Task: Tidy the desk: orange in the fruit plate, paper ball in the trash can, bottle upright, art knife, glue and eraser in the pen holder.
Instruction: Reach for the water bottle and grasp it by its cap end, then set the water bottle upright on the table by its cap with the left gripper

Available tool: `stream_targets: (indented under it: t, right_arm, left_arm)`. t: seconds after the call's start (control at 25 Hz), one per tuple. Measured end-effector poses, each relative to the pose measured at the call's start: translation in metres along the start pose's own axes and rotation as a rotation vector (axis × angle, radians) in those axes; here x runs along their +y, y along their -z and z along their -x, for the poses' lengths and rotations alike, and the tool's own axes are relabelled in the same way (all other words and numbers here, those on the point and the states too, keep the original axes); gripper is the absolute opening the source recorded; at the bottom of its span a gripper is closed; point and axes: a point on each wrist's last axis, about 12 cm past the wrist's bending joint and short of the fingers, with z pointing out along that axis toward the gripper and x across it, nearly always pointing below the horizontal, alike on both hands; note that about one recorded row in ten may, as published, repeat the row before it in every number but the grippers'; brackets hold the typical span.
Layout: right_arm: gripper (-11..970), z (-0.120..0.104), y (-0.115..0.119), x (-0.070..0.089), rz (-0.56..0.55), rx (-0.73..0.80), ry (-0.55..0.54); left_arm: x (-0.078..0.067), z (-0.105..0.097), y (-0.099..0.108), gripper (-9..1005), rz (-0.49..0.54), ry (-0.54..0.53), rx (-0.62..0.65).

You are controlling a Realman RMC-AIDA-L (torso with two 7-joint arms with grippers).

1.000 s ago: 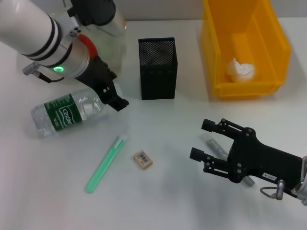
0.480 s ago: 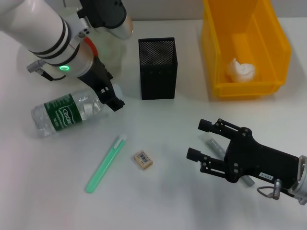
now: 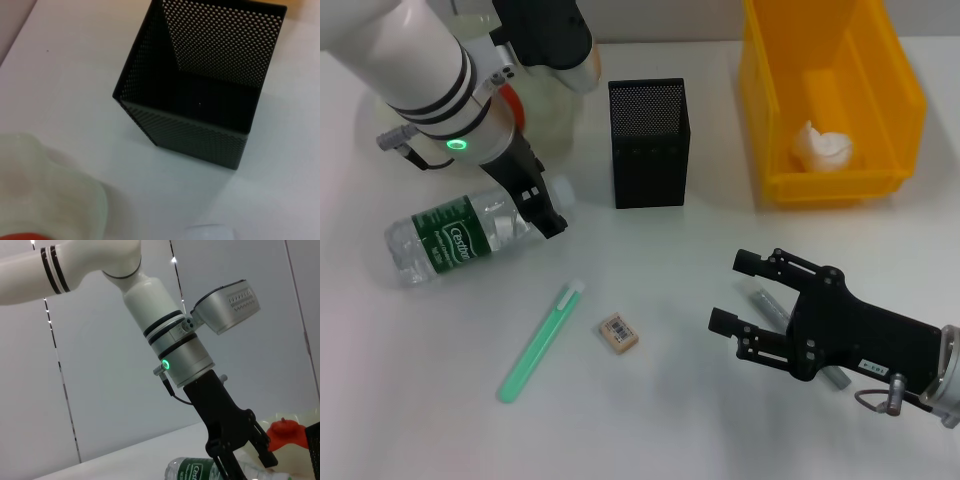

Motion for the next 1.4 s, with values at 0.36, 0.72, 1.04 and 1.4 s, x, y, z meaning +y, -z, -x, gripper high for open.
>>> stream_targets:
  t: [0.36, 0.72, 1.04, 1.4]
  right_arm:
    - [764, 0.000, -0.001, 0.000, 0.002, 0.000, -0.003]
    - [764, 0.000, -0.001, 0.000, 0.000, 0.000, -0.005]
    - [764, 0.000, -0.002, -0.002, -0.007, 0.003, -0.008]
    - [764, -0.002, -0.002, -0.003, -0.021, 0.013, -0.013]
  left_arm:
    - [0.001, -0.002, -0.009, 658, 0.017, 0.007, -0.006]
    - [0.001, -0.004, -0.014, 653, 0.019, 0.010, -0.002]
    - [0.001, -0.004, -0.014, 649, 0.021, 0.008, -0.004]
    - [-0.003, 0.001, -0.015, 442, 0.031, -0.018, 0.005]
